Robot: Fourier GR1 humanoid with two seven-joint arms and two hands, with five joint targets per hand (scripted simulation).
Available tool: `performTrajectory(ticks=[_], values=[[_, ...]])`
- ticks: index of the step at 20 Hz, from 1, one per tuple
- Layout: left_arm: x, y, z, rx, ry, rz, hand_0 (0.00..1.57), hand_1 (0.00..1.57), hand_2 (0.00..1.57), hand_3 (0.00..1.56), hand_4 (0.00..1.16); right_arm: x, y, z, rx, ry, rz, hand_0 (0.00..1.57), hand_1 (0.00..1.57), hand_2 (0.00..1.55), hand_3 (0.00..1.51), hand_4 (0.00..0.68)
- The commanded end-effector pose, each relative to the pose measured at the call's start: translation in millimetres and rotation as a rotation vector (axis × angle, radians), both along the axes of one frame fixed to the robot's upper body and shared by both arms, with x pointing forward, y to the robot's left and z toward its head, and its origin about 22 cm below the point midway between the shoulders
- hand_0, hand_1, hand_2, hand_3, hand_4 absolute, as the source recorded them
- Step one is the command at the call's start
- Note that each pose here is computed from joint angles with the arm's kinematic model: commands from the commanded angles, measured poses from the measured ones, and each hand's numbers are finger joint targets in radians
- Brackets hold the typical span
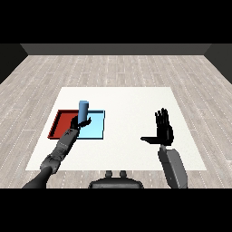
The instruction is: Pick the blue can and put it in the blue box
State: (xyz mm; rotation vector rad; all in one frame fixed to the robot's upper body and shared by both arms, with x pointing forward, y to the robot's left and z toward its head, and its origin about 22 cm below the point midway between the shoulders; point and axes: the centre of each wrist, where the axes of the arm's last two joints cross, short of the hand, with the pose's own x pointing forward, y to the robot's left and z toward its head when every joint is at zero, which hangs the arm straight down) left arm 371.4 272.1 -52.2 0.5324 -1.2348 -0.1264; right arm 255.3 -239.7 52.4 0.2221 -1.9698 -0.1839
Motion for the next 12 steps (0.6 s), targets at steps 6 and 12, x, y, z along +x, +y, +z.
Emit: performTrajectory(ticks=[6, 12], values=[[-7.8, -2.6, -19.0, 0.133, 0.248, 0.003, 1.38, 1.38, 1.30, 1.00, 0.88, 8.4, 5.0, -18.0, 0.002, 0.054, -0.014, 0.00, 0.00, 0.00, 0.00, 0.000], [-29.9, -18.0, -46.6, 0.020, 0.381, 0.010, 1.57, 1.57, 1.43, 0.00, 0.78, 18.0, -9.5, -15.0, 0.023, 0.027, -0.001, 0.00, 0.00, 0.00, 0.00, 0.000]])
